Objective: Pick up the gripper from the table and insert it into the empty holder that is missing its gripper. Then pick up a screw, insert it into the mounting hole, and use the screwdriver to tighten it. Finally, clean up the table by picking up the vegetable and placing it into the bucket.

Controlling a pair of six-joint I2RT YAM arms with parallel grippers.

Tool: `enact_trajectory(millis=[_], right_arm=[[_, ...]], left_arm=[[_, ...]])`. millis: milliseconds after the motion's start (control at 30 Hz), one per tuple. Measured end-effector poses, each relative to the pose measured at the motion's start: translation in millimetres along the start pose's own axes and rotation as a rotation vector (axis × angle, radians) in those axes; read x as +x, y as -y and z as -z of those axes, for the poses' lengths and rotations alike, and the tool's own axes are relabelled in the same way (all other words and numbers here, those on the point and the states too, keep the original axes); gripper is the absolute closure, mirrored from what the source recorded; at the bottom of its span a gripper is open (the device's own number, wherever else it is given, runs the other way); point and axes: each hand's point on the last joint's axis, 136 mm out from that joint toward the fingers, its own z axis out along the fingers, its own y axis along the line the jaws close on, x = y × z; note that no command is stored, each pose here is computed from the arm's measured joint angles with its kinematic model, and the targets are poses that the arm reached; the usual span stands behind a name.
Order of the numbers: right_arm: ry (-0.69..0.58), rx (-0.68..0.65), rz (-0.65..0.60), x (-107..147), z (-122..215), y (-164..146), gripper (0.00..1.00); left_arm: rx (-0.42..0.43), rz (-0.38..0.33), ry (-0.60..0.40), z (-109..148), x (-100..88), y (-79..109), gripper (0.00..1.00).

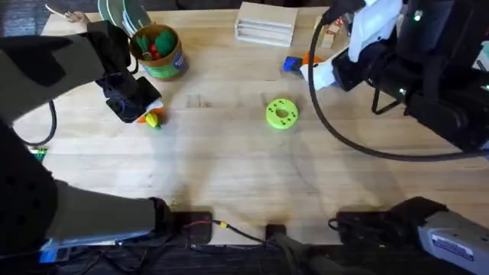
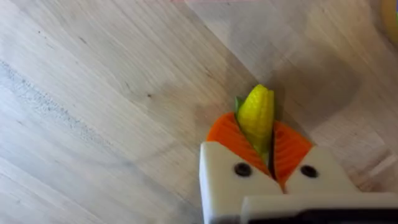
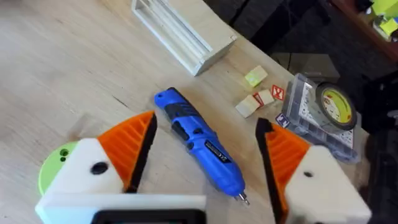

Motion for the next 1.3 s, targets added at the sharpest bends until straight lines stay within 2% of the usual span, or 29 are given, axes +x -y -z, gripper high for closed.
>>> enact_trajectory(millis=[100, 233, 333, 433, 533, 767, 900, 1067, 1300], right_arm=[[0.000, 0.000, 0.000, 0, 0, 0, 0.010], [-0.001, 0.000, 0.000, 0, 0, 0, 0.010], [-0.001, 0.000, -0.001, 0, 0, 0, 0.011], [-0.001, -0.001, -0.003, 0, 0, 0, 0.010], [-0.001, 0.000, -0.003, 0, 0, 0, 0.010], [-0.001, -0.001, -0.003, 0, 0, 0, 0.010], [-0.001, -0.001, -0.003, 0, 0, 0, 0.010], [-0.001, -0.001, -0.003, 0, 0, 0, 0.010], [-0.002, -0.001, -0.003, 0, 0, 0, 0.010]], left_arm=[[-0.006, -0.003, -0.009, 0, 2.2, -1.5, 0.974], [-0.013, -0.041, -0.021, 4, 6.3, -4.6, 0.975], [0.006, -0.070, 0.006, 18, 4.7, -5.2, 0.975], [0.054, -0.098, 0.063, 43, 1.2, -3.5, 0.975], [0.143, -0.118, 0.159, 73, -8.5, 5.2, 0.975], [0.440, -0.127, 0.500, 155, -60.0, 49.2, 0.975], [0.551, -0.141, 0.610, 179, -80.4, 69.8, 0.975], [0.588, -0.147, 0.637, 174, -95.9, 85.2, 0.975], [0.564, -0.151, 0.577, 130, -106.5, 99.6, 0.975]])
